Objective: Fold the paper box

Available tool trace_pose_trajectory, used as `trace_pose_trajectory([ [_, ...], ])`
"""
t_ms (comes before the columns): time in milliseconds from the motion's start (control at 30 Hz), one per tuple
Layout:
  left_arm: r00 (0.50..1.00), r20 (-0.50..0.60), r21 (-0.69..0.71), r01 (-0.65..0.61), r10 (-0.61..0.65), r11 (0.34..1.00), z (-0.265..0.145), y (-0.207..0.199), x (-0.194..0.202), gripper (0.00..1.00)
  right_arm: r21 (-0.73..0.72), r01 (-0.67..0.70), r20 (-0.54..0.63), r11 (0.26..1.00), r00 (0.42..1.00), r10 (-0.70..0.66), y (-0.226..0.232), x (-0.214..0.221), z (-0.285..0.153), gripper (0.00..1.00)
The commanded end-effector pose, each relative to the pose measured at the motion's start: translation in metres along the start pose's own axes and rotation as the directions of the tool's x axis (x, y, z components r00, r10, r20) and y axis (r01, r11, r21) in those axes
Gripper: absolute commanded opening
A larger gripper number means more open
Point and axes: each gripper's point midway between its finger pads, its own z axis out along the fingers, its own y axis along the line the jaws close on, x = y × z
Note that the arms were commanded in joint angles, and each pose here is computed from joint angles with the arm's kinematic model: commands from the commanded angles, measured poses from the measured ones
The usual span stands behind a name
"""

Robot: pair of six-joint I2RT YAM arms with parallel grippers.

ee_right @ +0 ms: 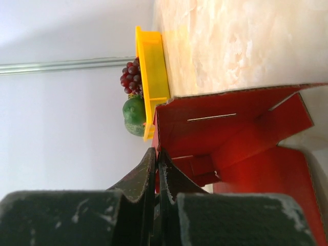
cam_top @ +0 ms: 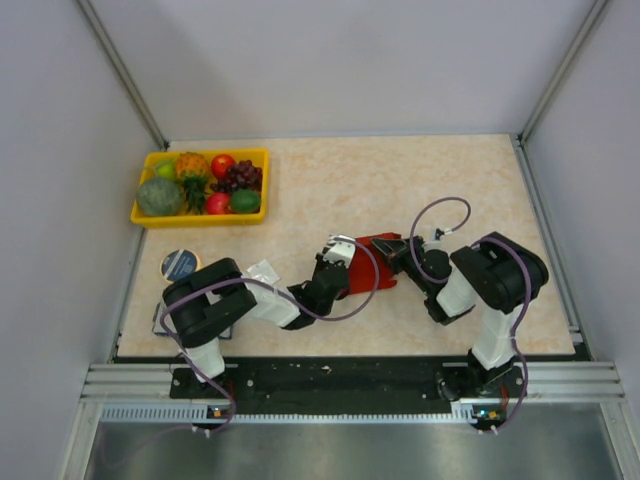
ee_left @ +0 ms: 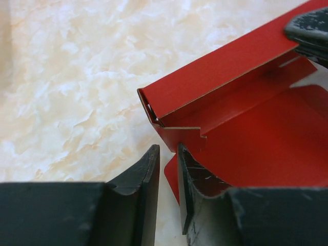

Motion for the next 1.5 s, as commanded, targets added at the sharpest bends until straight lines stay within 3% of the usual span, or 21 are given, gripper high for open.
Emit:
trace_pose_trajectory([
  [0,0.982,0.152,-0.110,0.126,-0.108,0.986,0.009,0.010,-0.038,0.23,-0.052,0.016,-0.028,0.999,0.999,-0.017,0.012,0.011,-0.007,0.00],
  [67,0.977,0.182,-0.076,0.127,-0.112,0.989,0.009,0.006,-0.044,0.26,-0.052,0.016,-0.030,0.999,0.999,-0.017,0.014,0.011,-0.007,0.00],
  [100,0.976,0.187,-0.062,0.125,-0.111,0.990,0.009,0.004,-0.044,0.33,-0.029,0.014,-0.031,0.999,0.999,-0.015,0.009,0.011,-0.006,0.00],
  [133,0.974,0.197,-0.046,0.126,-0.115,0.991,0.008,0.002,-0.047,0.49,-0.028,0.015,-0.034,0.999,0.999,-0.016,0.009,0.011,-0.006,0.00],
  [233,0.968,0.217,0.005,0.126,-0.124,0.992,0.006,-0.001,-0.052,0.58,-0.019,0.015,-0.041,1.000,0.999,-0.016,0.010,0.012,-0.005,0.00],
  [567,0.967,0.211,0.062,0.128,-0.139,0.990,0.010,0.004,-0.047,0.51,-0.030,-0.002,-0.056,1.000,0.998,0.000,0.013,0.015,-0.004,0.00],
  [667,0.962,0.220,0.230,0.111,-0.163,0.967,-0.012,-0.011,-0.056,0.59,-0.016,0.002,-0.042,1.000,0.999,-0.002,0.009,0.007,-0.005,0.00],
  [700,0.959,0.219,0.275,0.114,-0.178,0.955,-0.021,-0.014,-0.058,0.65,-0.012,0.007,-0.045,1.000,0.999,-0.007,0.008,0.006,-0.005,0.00],
  [767,0.951,0.214,0.416,0.119,-0.225,0.901,-0.052,-0.022,-0.064,0.70,-0.007,0.006,-0.046,1.000,0.999,-0.007,0.007,0.004,-0.005,0.00],
  [867,0.950,0.173,0.453,0.159,-0.262,0.877,-0.079,-0.012,-0.067,0.74,-0.006,0.009,-0.053,1.000,0.999,-0.009,0.007,0.004,-0.004,0.00],
  [1033,0.950,0.072,0.305,0.268,-0.303,0.914,-0.076,0.037,-0.055,0.67,-0.013,0.006,-0.061,1.000,0.998,-0.007,0.007,0.006,-0.003,0.00],
  [1167,0.943,-0.091,0.144,0.330,-0.319,0.933,-0.045,0.069,-0.024,0.46,-0.013,0.006,-0.057,1.000,0.998,-0.007,0.007,0.005,-0.003,0.00],
  [1233,0.945,-0.154,0.095,0.304,-0.287,0.948,-0.036,0.074,-0.012,0.45,-0.011,0.003,-0.056,1.000,0.998,-0.004,0.006,0.005,-0.003,0.00],
  [1367,0.959,-0.200,0.158,0.234,-0.201,0.959,-0.014,0.055,-0.011,0.45,-0.005,0.003,-0.058,1.000,0.998,-0.003,0.002,0.005,-0.002,0.00],
  [1467,0.972,-0.171,0.270,0.202,-0.160,0.941,-0.012,0.036,-0.017,0.43,-0.006,-0.006,-0.059,1.000,0.998,0.006,0.001,0.006,-0.002,0.00],
])
